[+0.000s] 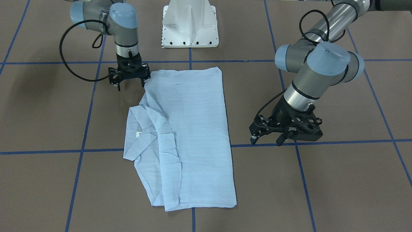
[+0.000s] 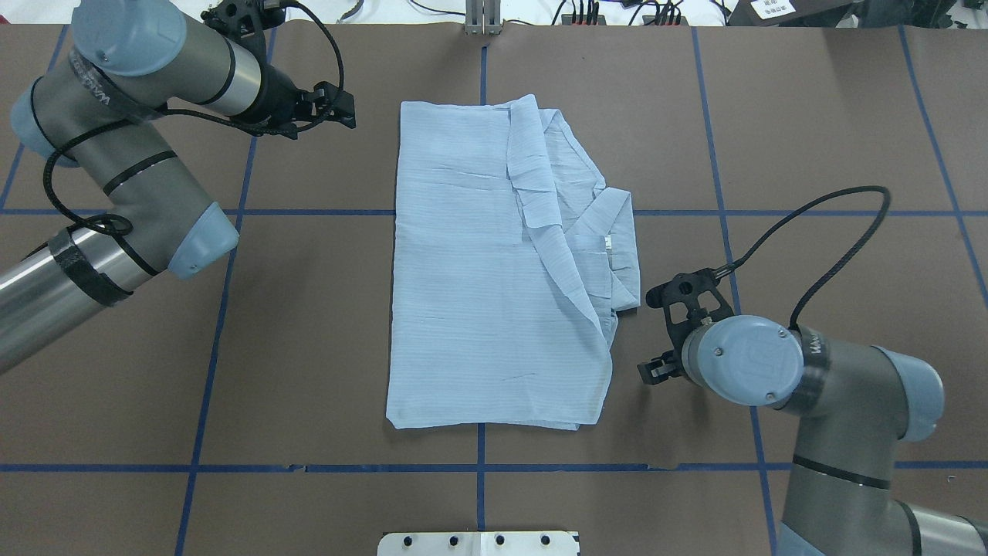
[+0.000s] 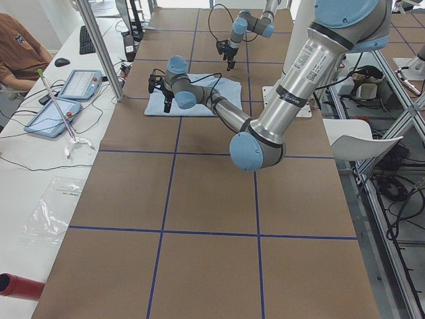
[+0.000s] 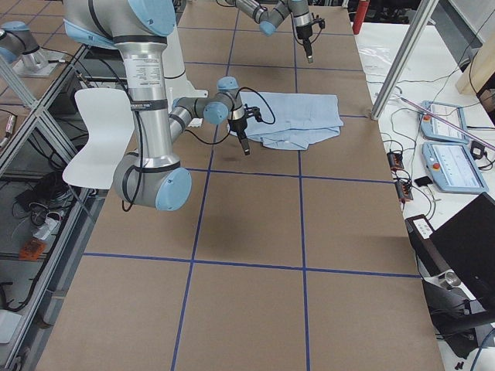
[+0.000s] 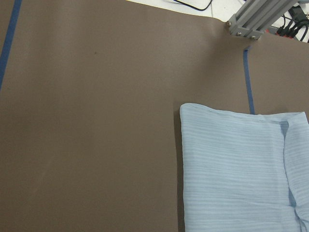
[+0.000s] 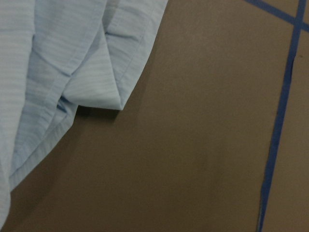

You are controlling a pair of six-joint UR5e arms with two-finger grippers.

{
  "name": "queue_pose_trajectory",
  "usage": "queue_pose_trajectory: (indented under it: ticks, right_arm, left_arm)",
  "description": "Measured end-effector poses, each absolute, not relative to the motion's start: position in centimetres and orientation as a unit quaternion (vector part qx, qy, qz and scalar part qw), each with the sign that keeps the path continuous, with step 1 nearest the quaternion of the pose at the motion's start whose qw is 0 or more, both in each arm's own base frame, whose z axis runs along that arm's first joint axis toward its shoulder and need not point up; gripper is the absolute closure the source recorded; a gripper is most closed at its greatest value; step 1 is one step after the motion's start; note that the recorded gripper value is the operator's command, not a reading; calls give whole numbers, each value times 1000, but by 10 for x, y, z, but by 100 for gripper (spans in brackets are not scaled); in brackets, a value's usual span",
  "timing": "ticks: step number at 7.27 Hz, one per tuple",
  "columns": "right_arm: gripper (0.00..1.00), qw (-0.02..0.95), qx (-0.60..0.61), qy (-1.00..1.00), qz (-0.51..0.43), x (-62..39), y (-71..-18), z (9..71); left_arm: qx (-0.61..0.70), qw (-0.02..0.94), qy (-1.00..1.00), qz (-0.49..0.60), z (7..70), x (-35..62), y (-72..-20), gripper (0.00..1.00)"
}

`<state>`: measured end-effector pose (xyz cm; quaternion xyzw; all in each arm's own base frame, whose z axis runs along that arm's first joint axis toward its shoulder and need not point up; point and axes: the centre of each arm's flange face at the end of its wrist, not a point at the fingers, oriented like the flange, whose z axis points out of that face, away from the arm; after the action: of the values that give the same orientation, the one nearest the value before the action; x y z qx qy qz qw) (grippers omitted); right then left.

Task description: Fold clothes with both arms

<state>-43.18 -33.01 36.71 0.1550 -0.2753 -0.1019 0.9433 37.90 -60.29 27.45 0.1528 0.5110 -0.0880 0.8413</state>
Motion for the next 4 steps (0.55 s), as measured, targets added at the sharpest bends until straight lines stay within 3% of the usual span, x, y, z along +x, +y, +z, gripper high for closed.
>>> queue_pose_trajectory:
  ticks: [4]
  right_arm:
    - [0, 925, 193, -314, -95, -490, -415, 274]
  left_arm:
    - [154, 842, 509, -85, 280, 379, -604, 0]
